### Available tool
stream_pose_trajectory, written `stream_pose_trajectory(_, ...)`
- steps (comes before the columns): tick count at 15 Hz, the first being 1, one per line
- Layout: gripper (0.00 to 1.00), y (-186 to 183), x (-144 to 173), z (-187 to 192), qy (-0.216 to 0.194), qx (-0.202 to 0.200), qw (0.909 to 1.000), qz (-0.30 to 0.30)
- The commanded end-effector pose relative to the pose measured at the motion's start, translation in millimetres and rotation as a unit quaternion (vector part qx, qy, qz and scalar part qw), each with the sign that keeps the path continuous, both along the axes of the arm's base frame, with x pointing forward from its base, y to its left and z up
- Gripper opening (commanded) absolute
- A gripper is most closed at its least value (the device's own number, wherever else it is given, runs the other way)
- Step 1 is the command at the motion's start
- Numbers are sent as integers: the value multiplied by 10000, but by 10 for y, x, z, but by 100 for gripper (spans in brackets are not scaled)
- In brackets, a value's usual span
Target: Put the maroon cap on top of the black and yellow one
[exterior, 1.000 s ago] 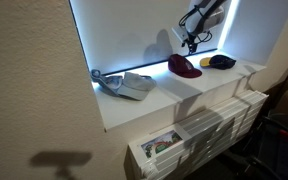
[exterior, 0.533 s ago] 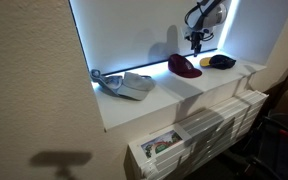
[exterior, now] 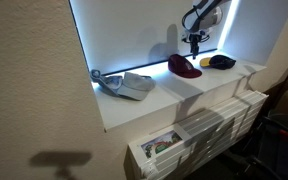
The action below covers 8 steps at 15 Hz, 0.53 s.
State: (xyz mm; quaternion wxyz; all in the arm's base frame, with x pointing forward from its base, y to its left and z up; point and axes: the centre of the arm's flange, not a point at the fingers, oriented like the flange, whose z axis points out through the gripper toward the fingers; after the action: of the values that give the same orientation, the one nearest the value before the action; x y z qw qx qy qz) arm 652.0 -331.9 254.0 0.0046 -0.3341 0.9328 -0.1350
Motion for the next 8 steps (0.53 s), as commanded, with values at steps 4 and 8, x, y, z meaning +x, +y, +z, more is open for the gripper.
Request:
stream_pose_trajectory(4, 100, 83, 51, -73, 130, -438, 9936, 1029)
stream_pose_trajectory(8, 100, 89, 46, -126, 179, -567, 9894, 1324)
